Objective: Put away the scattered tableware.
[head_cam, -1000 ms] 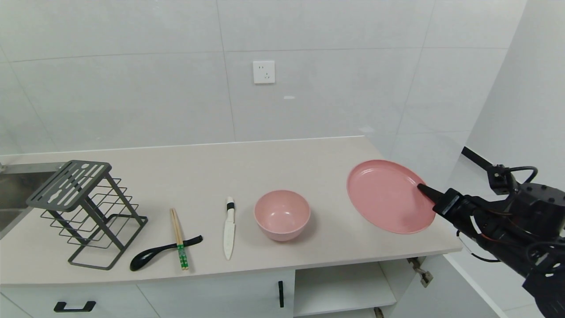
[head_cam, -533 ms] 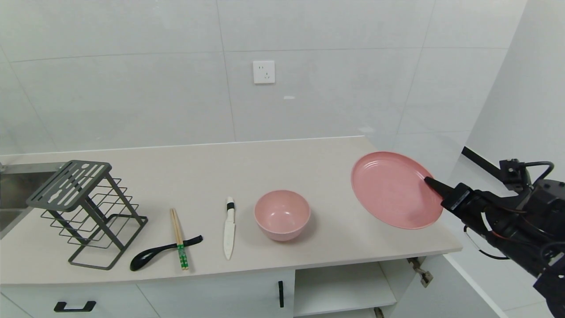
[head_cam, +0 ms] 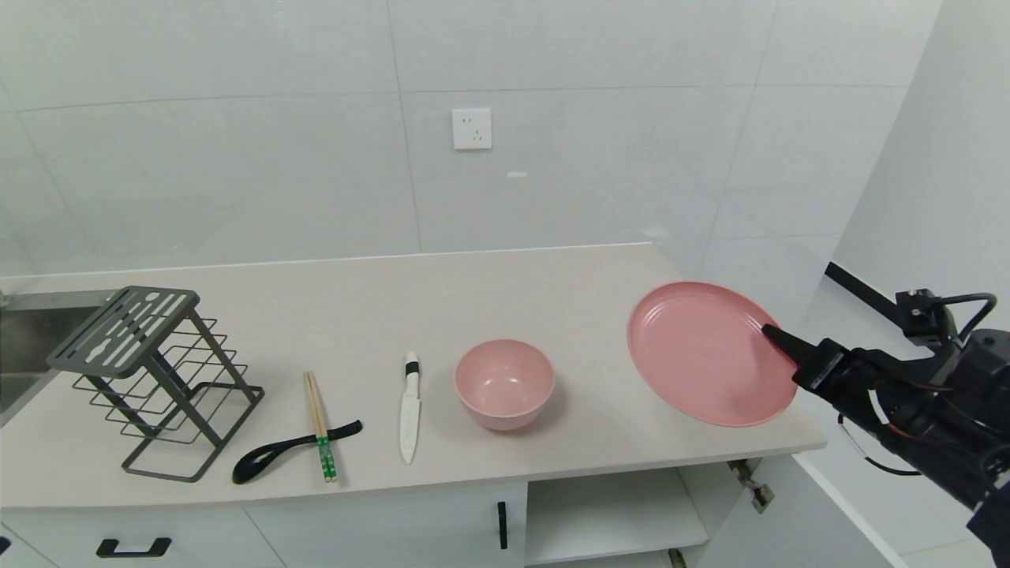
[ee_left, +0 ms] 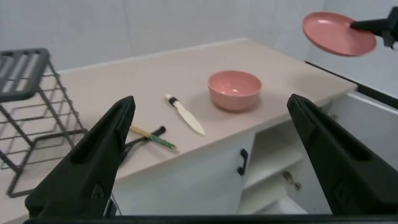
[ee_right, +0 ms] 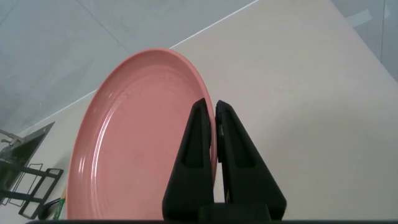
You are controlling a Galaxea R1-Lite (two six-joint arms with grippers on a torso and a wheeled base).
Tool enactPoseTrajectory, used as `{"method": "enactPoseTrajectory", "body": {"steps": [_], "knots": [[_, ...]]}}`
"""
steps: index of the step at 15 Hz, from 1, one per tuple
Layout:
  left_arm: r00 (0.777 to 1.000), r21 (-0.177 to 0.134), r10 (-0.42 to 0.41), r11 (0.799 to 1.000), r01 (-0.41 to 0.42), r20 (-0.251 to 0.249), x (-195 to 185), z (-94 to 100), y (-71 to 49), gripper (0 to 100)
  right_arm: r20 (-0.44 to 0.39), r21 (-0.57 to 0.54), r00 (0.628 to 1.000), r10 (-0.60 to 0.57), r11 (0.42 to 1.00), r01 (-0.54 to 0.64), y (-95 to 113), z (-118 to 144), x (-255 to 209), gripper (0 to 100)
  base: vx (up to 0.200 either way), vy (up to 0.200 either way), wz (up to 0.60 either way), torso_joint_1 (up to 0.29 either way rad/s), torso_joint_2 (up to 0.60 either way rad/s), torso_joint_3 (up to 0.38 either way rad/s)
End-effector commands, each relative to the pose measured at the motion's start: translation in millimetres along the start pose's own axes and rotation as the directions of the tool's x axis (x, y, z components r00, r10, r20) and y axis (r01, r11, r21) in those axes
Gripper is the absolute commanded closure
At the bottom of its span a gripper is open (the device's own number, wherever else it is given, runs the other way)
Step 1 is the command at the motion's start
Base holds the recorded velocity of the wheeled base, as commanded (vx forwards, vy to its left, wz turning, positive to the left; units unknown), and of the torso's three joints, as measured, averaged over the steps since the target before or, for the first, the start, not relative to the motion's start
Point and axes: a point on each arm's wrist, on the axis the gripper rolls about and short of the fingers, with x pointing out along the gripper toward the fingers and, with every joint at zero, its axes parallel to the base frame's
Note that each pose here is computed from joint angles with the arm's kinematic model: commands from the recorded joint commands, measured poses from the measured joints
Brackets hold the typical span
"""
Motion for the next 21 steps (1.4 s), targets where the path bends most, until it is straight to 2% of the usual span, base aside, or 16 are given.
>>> {"method": "enactPoseTrajectory", "body": {"steps": [1,4,6,8,9,11,13,14,15,17,18,19,21], "knots": [[0.977,-0.073,-0.111,0.992,0.099,-0.184,34,20.7,12.6,0,0.012,-0.009,1.0,0.011,1.0,-0.011,3,3,-3,100,0.0,0.0,0.0,0.0,0.0,0.0],[0.947,-0.059,-0.155,0.988,0.145,-0.281,69,35.6,26.8,0,0.043,-0.024,0.998,0.05,0.999,-0.049,12,9,-8,100,0.0,0.0,0.0,0.0,0.0,0.0],[0.928,-0.062,-0.224,0.974,0.216,-0.298,100,36.6,33.0,0,0.078,-0.033,0.994,0.074,0.997,-0.071,18,16,-12,100,0.0,0.0,0.0,0.0,0.0,0.0],[0.916,-0.072,-0.237,0.972,0.226,-0.325,126,34.2,36.4,0,0.115,-0.093,0.989,0.09,0.992,-0.08,22,24,-9,100,0.0,0.0,0.0,0.0,0.0,0.0],[0.903,-0.088,-0.21,0.978,0.191,-0.375,147,32.4,40.4,0,0.128,-0.12,0.987,0.098,0.989,-0.083,24,27,-7,100,0.0,0.0,0.0,0.0,0.0,0.0],[0.88,-0.135,-0.214,0.976,0.172,-0.424,169,28.0,43.9,0,0.141,-0.124,0.984,0.105,0.988,-0.088,25,30,-6,100,0.0,0.0,0.0,0.0,0.0,0.0],[0.858,-0.138,-0.213,0.976,0.167,-0.467,194,24.6,42.9,0,0.17,-0.13,0.978,0.118,0.987,-0.097,27,36,-1,100,0.0,0.0,0.0,0.0,0.0,0.0],[0.858,-0.138,-0.213,0.976,0.167,-0.467,194,24.6,42.9,0,0.17,-0.13,0.978,0.118,0.987,-0.097,27,36,-1,100,0.0,0.0,0.0,0.0,0.0,0.0],[0.84,-0.142,-0.239,0.971,0.194,-0.487,211,22.5,38.5,0,0.183,-0.135,0.974,0.131,0.985,-0.107,29,39,-1,100,0.0,0.0,0.0,0.0,0.0,0.0],[0.825,-0.129,-0.233,0.973,0.194,-0.515,224,16.2,32.5,0,0.193,-0.138,0.971,0.14,0.984,-0.115,32,41,-3,100,0.0,0.0,0.0,0.0,0.0,0.0],[0.825,-0.129,-0.233,0.973,0.194,-0.515,224,16.2,32.5,0,0.193,-0.138,0.971,0.14,0.984,-0.115,32,41,-3,100,0.0,0.0,0.0,0.0,0.0,0.0],[0.823,-0.113,-0.232,0.973,0.202,-0.518,240,8.7,29.5,0,0.197,-0.141,0.97,0.145,0.983,-0.118,33,42,-4,100,0.0,0.0,0.0,0.0,0.0,0.0],[0.822,-0.115,-0.236,0.972,0.207,-0.519,260,-8.2,28.4,0,0.203,-0.144,0.968,0.149,0.982,-0.121,34,44,-3,100,0.0,0.0,0.0,0.0,0.0,0.0]]}}
